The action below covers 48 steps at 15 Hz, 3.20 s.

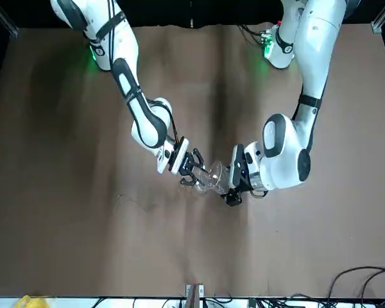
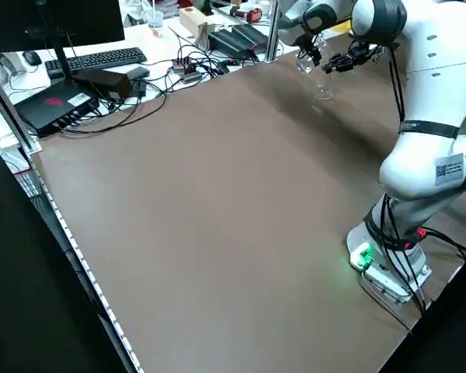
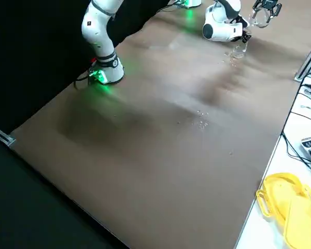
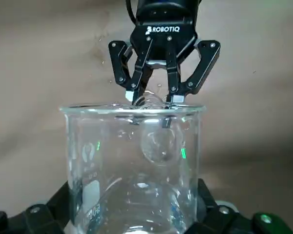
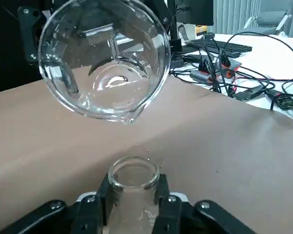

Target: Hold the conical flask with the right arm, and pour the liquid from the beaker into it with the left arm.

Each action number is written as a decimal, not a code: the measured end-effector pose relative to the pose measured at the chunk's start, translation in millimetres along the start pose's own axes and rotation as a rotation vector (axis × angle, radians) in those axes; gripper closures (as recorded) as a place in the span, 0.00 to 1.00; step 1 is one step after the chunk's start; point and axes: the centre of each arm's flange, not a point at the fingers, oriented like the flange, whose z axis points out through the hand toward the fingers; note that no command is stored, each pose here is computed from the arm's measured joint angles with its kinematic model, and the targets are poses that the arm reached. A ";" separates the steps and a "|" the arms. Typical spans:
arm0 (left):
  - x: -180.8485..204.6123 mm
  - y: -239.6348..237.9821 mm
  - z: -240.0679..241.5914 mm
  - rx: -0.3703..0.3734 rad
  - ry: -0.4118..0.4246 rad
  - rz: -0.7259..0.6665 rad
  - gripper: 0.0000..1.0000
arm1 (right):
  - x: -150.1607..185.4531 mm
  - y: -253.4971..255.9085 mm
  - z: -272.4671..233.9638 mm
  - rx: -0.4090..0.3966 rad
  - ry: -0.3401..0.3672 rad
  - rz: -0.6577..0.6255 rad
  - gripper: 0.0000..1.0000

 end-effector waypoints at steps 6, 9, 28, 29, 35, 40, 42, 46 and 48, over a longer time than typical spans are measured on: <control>9.2 2.6 7.2 -0.014 -0.019 0.026 0.02 | 0.4 -0.5 0.4 -0.002 -0.001 0.000 0.61; 10.4 4.0 9.7 -0.028 -0.064 0.048 0.02 | 0.6 -0.6 0.5 -0.002 -0.001 0.000 0.61; 22.8 9.5 21.8 -0.054 -0.168 -0.001 0.02 | 0.7 -6.3 3.0 -0.001 -0.005 0.000 0.61; 23.4 9.7 22.2 -0.054 -0.177 -0.005 0.02 | 0.1 -6.7 3.3 -0.001 -0.007 0.000 0.61; 27.0 10.5 24.3 -0.055 -0.198 -0.012 0.02 | -1.2 -7.2 3.7 -0.001 -0.010 0.000 0.61; 30.8 11.0 25.8 -0.056 -0.210 -0.004 0.02 | -1.5 -7.3 3.8 -0.001 -0.010 0.000 0.61; 31.1 10.9 25.8 -0.056 -0.218 -0.002 0.02 | -1.5 -7.5 3.9 -0.002 -0.011 0.000 0.61; 32.7 10.9 25.8 -0.056 -0.241 -0.001 0.02 | -1.6 -7.6 3.9 -0.002 -0.011 0.000 0.61; 33.8 10.9 25.2 -0.054 -0.246 -0.003 0.02 | -1.3 -7.4 3.9 -0.002 -0.011 0.000 0.61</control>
